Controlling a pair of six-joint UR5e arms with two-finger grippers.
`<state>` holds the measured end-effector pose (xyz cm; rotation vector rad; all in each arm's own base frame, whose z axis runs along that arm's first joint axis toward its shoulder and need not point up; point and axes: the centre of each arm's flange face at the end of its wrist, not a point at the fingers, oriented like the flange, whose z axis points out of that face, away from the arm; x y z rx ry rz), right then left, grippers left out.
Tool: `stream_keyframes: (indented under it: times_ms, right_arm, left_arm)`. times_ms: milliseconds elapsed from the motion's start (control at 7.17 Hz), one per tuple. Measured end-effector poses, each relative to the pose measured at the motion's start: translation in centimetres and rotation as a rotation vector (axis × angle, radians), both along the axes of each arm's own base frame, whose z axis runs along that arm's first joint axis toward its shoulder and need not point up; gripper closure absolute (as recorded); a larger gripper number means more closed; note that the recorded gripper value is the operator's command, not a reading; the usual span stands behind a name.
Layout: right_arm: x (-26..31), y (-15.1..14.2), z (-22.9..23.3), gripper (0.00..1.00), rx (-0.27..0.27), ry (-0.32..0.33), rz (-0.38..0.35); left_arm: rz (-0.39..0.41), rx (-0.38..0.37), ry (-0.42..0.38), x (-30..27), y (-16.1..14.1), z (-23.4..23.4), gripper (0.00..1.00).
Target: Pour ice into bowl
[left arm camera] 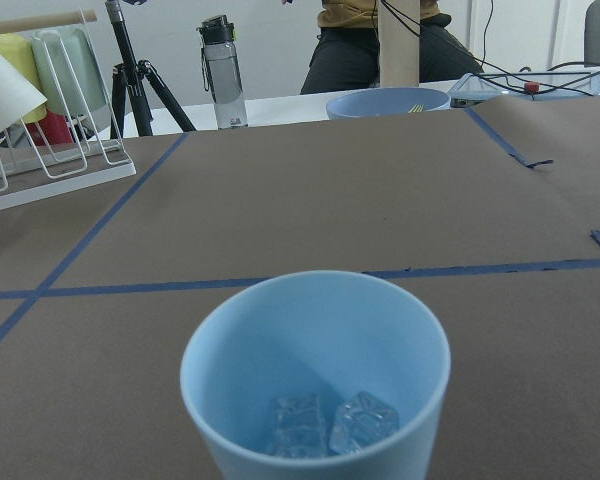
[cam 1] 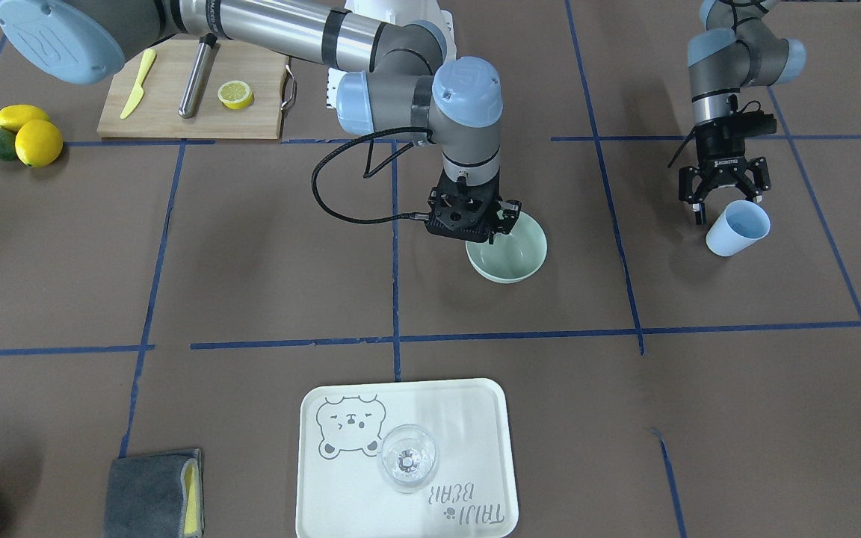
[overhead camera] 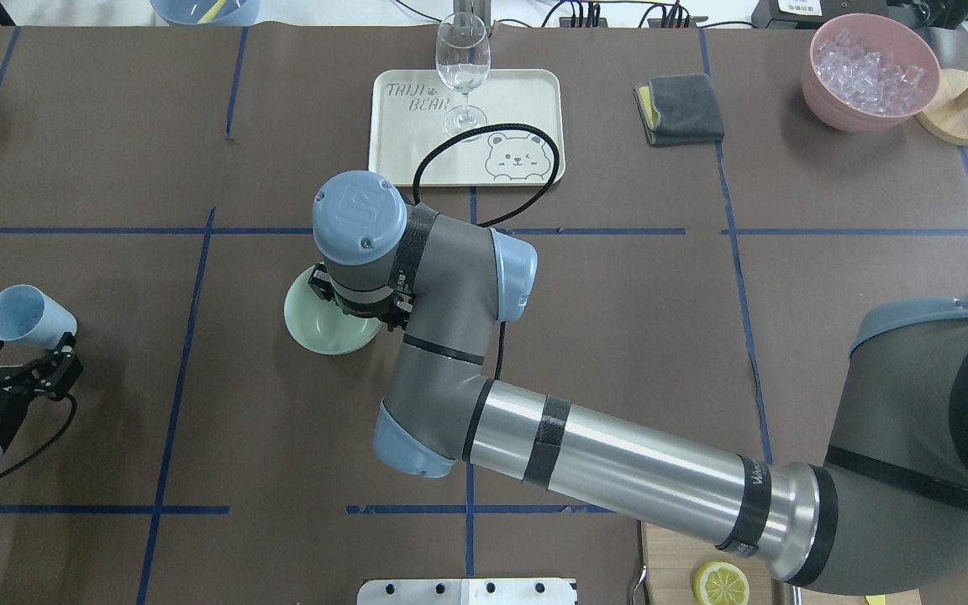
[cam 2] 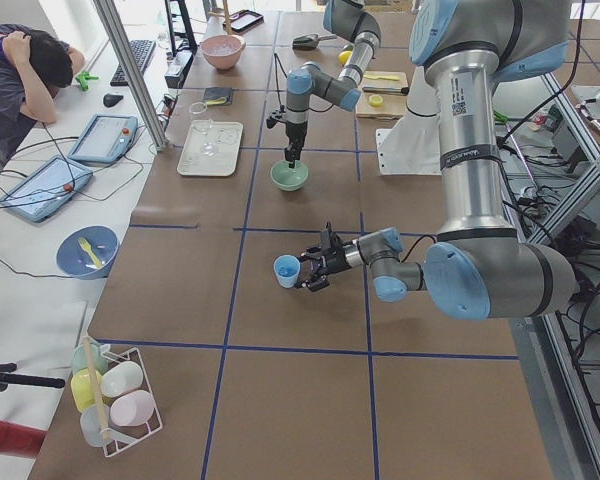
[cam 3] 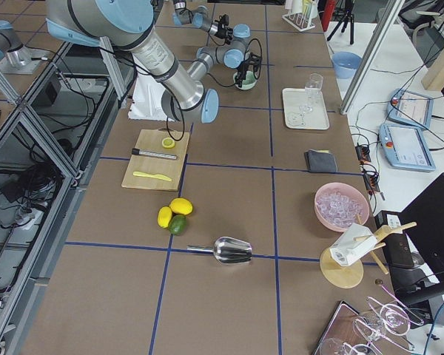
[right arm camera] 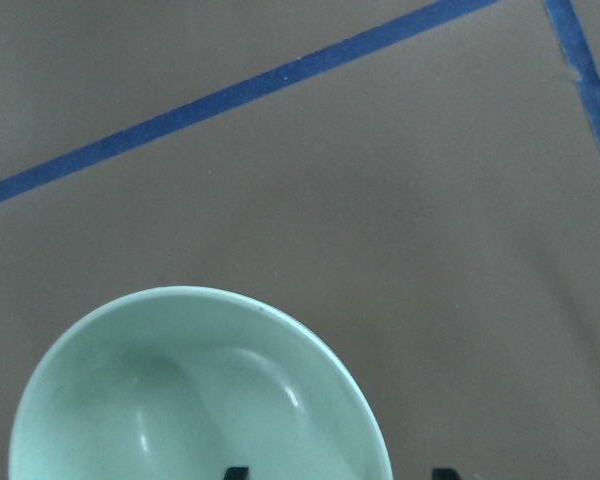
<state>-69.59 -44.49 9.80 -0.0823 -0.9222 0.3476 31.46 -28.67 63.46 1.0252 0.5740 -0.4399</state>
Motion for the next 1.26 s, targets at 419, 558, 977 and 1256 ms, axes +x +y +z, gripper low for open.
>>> stream_keyframes:
  times_ms: [419, 558, 977, 1256]
  right_arm:
    - [0.1, 0.1, -0.3, 0.00, 0.006, -0.006, -0.007]
    - [0.2, 0.1, -0.3, 0.00, 0.006, -0.007, -0.011]
    - [1.4, -0.5, -0.7, 0.00, -0.010, -0.013, -0.022]
    - [5.1, -1.8, -0.4, 0.00, -0.014, 0.034, -0.052]
  left_arm:
    - [-0.057, 0.028, 0.011, -0.6, -1.0, -0.6, 0.00]
    - [-0.069, 0.035, 0.016, -0.2, -1.2, -0.6, 0.00]
    - [-0.102, 0.049, 0.001, 1.0, -2.2, 0.5, 0.01]
    - [-0.114, 0.048, -0.011, 0.9, -2.6, 1.1, 0.02]
